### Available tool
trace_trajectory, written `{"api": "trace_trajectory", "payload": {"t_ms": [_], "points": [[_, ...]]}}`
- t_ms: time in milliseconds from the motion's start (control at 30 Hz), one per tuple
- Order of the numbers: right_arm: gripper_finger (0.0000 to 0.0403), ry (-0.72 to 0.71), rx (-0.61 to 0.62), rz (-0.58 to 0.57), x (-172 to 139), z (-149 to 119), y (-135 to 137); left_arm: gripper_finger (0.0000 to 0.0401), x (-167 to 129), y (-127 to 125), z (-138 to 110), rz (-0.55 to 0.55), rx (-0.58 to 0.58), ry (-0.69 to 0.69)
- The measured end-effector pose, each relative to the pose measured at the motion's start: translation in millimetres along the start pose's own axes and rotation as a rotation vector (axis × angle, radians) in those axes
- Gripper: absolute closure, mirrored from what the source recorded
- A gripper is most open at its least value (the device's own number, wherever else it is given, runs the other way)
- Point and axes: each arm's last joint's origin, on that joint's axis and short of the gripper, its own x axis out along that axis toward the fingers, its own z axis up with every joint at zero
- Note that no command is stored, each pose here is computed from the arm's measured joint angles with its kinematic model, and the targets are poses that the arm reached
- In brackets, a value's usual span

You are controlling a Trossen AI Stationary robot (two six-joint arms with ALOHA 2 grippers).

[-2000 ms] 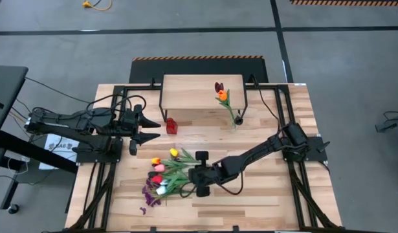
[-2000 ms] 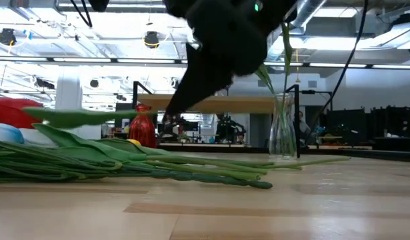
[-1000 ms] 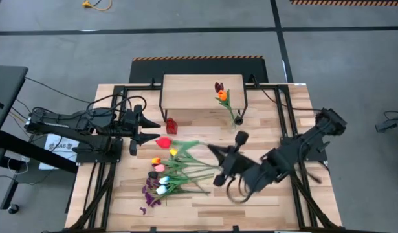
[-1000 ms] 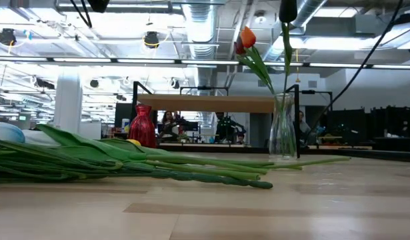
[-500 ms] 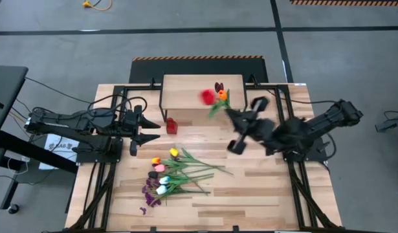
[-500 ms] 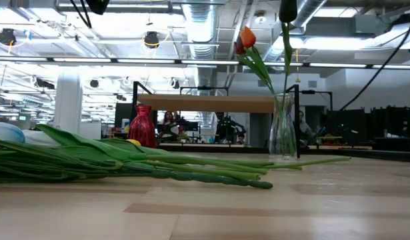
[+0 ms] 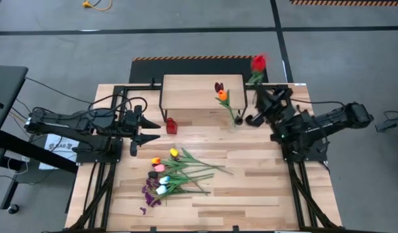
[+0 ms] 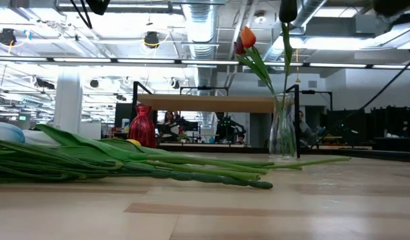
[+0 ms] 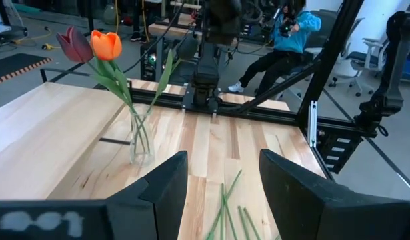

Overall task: Pick and place flowers into a vace then onto a shelf
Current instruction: Put the red flower into the transparent vase

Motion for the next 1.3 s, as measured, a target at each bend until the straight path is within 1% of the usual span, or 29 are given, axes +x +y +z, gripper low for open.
{"api": "trace_trajectory", "payload": {"t_ms": [67,133,200,333,500,633,867,1000,1100,1300], "points": [[0.0403,-0.009,0.019,-0.007,-6.5,-6.8,-12.3,0.0225,1.1,0.2,-1.8,0.001,-0.003,0.004],[0.0403,-0.011,0.039,0.018,-13.1,-11.7,-23.4,0.0225,1.5,0.3,-2.9,0.0,-0.007,0.0],[0.0403,-0.036,0.086,0.04,-19.5,-12.3,-36.4,0.0225,1.9,0.5,-4.0,0.001,-0.01,0.006],[0.0403,-0.014,0.131,0.064,-36.5,-18.6,-58.4,0.0225,1.9,0.4,-3.2,0.001,-0.011,-0.003],[0.0403,0.004,0.211,0.111,-53.4,-35.1,-74.9,0.0225,1.9,0.1,-1.2,0.001,-0.009,-0.024],[0.0403,0.009,0.268,0.097,-61.6,-47.4,-84.3,0.0225,1.8,-0.2,1.0,-0.001,-0.004,-0.047],[0.0403,-0.003,0.349,0.147,-65.9,-64.8,-88.5,0.0225,1.9,-0.4,1.5,-0.002,0.001,-0.053],[0.0403,0.044,0.347,0.185,-64.4,-76.9,-86.4,0.0225,3.1,-0.4,0.9,-0.001,0.002,-0.047],[0.0403,0.068,0.354,0.237,-63.4,-85.7,-84.6,0.0225,3.1,-0.4,0.6,-0.001,0.001,-0.045],[0.0403,0.125,0.356,0.249,-57.0,-97.5,-79.4,0.0225,4.5,-0.6,-0.3,-0.003,0.002,-0.036]]}}
